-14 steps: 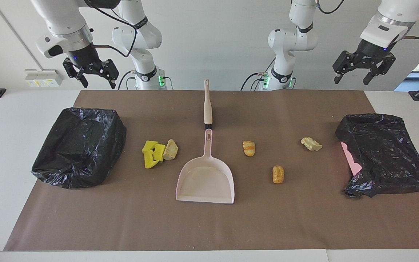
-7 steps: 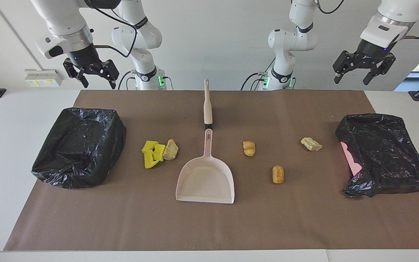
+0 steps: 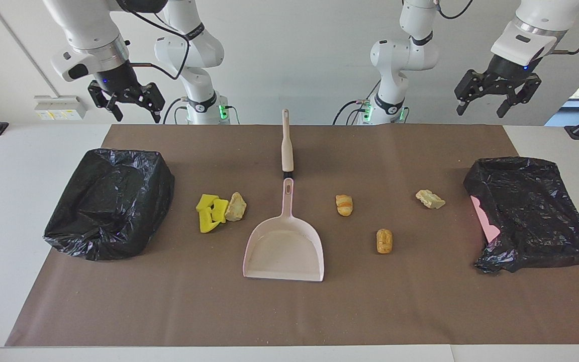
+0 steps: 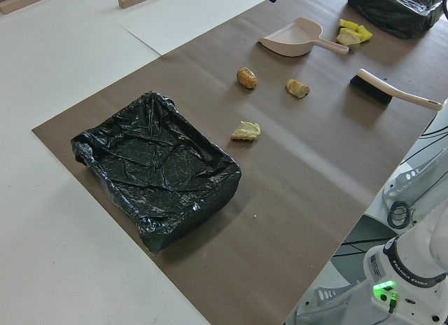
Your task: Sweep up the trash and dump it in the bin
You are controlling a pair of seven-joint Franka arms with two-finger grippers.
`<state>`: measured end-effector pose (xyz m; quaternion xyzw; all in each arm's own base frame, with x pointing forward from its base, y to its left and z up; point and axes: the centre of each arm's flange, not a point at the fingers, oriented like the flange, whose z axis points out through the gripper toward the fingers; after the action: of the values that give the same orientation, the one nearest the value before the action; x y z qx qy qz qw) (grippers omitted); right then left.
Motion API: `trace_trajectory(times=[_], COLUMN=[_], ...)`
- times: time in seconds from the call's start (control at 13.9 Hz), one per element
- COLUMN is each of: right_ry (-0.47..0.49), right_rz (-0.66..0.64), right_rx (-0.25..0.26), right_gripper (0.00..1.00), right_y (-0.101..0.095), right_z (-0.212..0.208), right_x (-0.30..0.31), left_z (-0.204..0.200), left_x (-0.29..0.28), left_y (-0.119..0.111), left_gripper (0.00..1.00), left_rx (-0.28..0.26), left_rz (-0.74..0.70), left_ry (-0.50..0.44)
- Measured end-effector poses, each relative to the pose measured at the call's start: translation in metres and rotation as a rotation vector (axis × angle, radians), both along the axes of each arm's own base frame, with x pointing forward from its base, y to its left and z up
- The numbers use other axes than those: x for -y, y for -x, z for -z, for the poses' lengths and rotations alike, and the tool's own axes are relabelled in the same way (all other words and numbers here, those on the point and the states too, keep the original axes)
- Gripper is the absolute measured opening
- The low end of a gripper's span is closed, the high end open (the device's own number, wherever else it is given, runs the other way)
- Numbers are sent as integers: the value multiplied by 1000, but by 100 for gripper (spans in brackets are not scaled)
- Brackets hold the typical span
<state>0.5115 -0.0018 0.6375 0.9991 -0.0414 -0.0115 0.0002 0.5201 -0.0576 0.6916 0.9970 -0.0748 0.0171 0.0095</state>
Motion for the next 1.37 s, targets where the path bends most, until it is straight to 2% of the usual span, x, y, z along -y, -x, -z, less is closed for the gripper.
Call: trace_trajectory(times=[0.29,0.5,0.86,1.08,1.37], right_ry=[0,0,0,0,0], right_rz=[0,0,0,2,3], right_rx=[0,0,-2,-5,-6], right_gripper=[100,100,100,100,100], right_y=[0,0,0,0,0], right_z=[0,0,1,2,2], right_x=[0,0,0,1,1], left_z=[6,12,44,83,141], left_x=[30,58,146,209,286], left_y=[12,31,82,111,165], left_gripper=[100,100,100,100,100], left_rx=[-18,-38,-82,-88,-80], left_rz=[57,108,122,98,93], left_ry=[15,15,0,-9,-13])
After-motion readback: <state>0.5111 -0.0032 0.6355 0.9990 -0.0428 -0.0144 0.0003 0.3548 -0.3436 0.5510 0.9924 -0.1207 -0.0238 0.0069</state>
